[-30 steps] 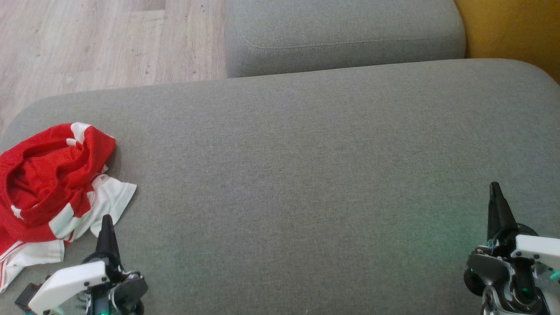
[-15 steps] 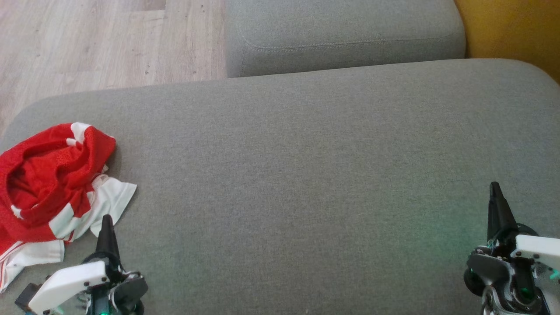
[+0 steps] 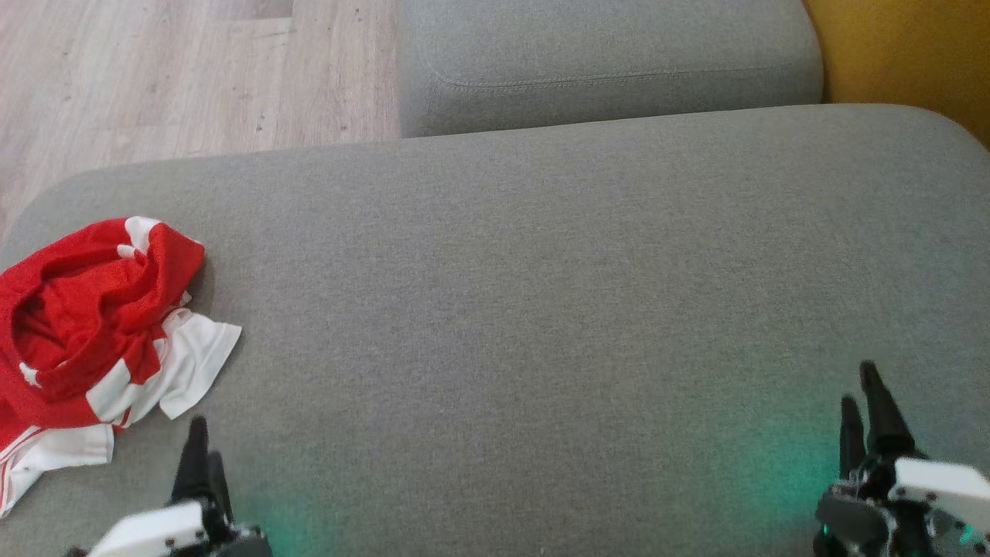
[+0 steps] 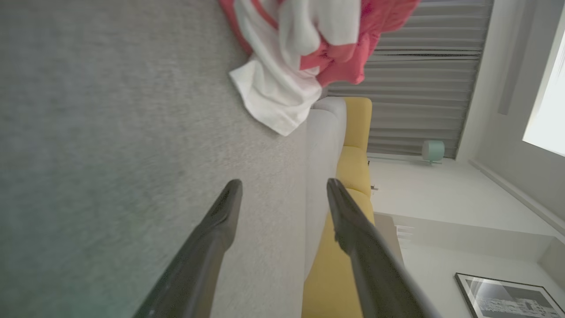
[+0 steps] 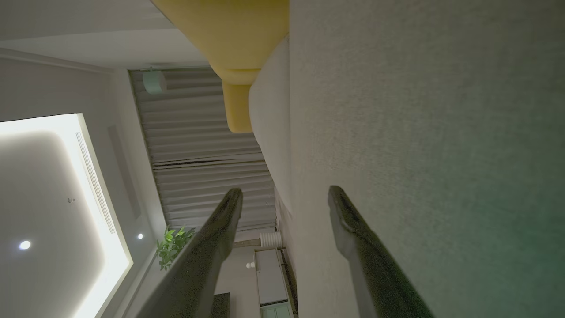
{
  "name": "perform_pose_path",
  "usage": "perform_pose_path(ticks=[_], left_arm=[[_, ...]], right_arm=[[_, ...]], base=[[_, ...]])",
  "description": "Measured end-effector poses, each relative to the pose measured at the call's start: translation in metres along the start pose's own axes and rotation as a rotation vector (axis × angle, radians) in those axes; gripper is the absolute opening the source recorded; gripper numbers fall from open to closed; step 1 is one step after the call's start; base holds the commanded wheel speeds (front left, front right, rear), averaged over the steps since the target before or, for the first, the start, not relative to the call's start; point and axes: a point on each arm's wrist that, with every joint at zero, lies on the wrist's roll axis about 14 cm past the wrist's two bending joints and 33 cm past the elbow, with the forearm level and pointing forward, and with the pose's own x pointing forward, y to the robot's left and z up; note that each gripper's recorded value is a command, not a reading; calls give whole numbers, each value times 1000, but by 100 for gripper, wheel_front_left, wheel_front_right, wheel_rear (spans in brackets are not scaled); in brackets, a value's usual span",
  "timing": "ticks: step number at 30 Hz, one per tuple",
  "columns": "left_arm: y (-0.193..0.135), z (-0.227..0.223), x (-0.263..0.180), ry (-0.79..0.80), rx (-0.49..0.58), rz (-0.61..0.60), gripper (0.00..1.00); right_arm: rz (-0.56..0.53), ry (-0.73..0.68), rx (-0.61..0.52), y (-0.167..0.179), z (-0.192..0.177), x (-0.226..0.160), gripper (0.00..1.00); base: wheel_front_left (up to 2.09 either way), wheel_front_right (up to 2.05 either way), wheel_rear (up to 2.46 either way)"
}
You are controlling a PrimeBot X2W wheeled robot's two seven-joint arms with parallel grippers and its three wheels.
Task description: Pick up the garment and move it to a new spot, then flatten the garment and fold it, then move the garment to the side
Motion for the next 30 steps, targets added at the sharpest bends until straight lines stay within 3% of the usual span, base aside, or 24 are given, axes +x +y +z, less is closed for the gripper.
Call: perform_pose_path(ticks=[9, 30], left_arm=[[2, -2, -3, -4, 45, 7, 100], [-15, -13, -1, 3, 324, -18, 100]], right_arm=[[-17, 10, -42, -6, -6, -4, 100], [25, 15, -336, 8, -14, -4, 100]], base=[[0, 0, 0], [0, 0, 0]])
